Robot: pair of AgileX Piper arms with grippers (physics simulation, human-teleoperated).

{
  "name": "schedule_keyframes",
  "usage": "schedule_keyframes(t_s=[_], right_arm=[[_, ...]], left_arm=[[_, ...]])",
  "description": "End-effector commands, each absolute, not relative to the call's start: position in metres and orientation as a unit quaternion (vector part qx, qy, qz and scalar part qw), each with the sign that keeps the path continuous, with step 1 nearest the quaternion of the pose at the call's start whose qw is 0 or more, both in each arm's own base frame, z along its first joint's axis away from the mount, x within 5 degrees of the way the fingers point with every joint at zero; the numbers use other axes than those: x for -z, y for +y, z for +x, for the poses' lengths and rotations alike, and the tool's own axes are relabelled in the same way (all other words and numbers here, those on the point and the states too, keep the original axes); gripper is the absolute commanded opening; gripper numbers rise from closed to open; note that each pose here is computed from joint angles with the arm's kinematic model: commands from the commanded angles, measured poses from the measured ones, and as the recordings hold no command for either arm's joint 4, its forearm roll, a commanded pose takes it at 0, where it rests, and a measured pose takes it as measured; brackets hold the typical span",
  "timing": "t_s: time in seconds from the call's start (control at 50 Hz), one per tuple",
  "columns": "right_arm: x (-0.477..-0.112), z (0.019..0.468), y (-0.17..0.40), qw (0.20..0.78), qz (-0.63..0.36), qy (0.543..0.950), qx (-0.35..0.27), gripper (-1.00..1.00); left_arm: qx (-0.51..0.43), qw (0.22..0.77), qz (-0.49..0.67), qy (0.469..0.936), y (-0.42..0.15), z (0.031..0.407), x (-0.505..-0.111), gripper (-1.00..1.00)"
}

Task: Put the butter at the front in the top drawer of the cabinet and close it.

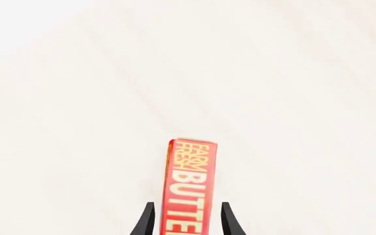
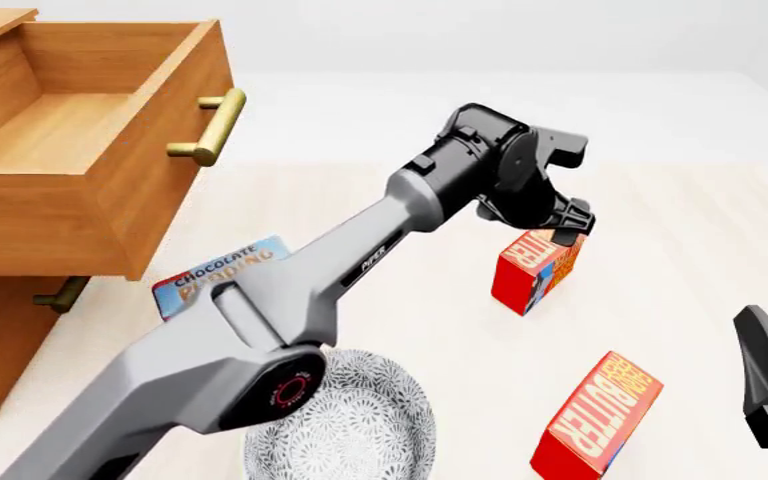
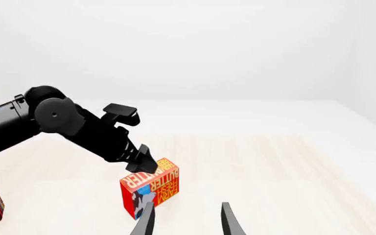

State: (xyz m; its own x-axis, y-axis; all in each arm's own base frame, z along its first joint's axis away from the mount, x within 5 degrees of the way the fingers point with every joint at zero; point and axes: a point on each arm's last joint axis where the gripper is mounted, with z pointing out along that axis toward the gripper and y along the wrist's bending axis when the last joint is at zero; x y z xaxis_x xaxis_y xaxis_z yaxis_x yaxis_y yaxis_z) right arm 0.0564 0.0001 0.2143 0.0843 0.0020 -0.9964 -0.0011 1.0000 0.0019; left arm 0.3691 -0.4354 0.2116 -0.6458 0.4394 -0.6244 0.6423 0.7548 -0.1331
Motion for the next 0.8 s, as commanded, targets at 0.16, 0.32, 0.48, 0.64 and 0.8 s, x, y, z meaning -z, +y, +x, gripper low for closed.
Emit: schedule_keyframes(t_s=[0.16,0.32,0.48,0.64,0.8], right_arm=[[-0.214,0.056,0.0,0.736,0.0,0.676,-0.001,1.0],[-0.214,0.056,0.0,0.737,0.0,0.676,-0.001,1.0],[-0.214,0.056,0.0,0.737,0.0,0.676,-0.001,1.0],[-0.214,0.056,0.0,0.736,0.0,0.676,-0.001,1.0],[-0.214,0.056,0.0,0.736,0.0,0.677,-0.001,1.0]], left_arm=[[0.173,0.285,0.296,0.895,-0.439,0.374,-0.189,1.0],[0.177,0.284,0.29,0.897,-0.442,0.372,-0.183,1.0],[0.176,0.28,0.289,0.899,-0.441,0.371,-0.174,1.0],[0.179,0.278,0.287,0.899,-0.444,0.366,-0.168,1.0],[0.179,0.276,0.285,0.9,-0.447,0.368,-0.161,1.0]])
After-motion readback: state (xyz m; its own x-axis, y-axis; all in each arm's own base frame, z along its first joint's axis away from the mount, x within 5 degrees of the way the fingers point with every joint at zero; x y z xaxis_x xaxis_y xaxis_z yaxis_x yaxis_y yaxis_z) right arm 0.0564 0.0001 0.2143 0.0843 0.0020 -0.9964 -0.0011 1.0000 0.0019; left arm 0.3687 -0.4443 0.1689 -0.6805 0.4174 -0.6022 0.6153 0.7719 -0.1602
